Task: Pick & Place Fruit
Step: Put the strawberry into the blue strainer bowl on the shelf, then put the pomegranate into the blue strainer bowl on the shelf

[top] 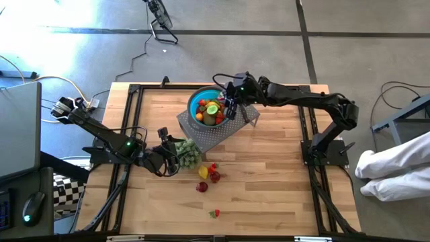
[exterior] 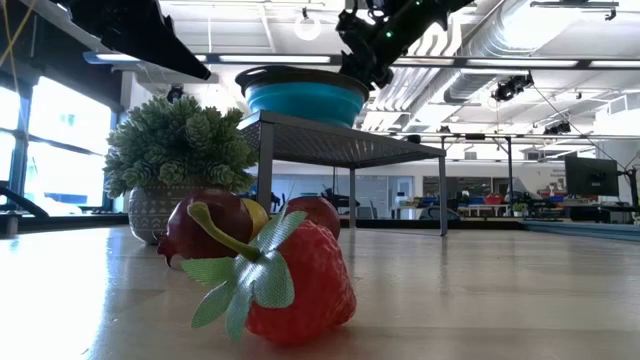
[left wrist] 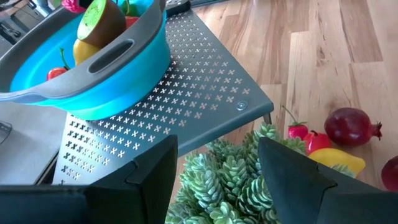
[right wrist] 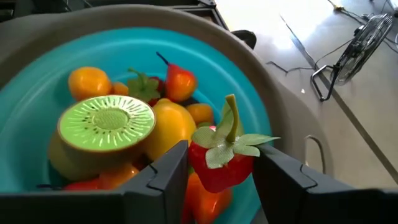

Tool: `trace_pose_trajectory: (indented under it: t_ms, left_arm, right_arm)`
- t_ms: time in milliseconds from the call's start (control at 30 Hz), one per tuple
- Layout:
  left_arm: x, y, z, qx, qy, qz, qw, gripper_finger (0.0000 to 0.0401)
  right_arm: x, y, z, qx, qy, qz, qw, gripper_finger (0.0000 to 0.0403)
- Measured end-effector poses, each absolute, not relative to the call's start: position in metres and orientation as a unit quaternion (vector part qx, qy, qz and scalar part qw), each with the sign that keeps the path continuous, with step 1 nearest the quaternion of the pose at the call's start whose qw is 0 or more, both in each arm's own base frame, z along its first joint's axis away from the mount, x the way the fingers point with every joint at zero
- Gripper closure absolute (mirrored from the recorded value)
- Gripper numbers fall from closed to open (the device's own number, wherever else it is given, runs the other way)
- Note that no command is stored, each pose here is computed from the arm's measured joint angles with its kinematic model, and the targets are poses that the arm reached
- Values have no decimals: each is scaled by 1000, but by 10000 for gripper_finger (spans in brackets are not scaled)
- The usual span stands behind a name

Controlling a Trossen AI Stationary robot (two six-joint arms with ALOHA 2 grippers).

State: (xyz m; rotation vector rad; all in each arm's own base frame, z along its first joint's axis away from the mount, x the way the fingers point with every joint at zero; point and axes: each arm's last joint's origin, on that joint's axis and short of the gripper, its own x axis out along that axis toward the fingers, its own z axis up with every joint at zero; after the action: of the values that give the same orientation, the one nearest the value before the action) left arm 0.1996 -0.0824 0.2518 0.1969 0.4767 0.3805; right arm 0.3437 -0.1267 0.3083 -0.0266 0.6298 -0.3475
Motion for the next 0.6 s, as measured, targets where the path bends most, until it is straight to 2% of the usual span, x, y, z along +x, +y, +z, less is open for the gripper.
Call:
trace_pose_trajectory:
  t_ms: [467,600]
  left_arm:
    - [200,-82,252,96,234,187,949,183]
    - [200,-82,252,95,234,186,949,183]
  right_arm:
    - [344,-126,310,-20,302,-169,938,202]
    - [340,-121,321,-24,284,-167,944,202]
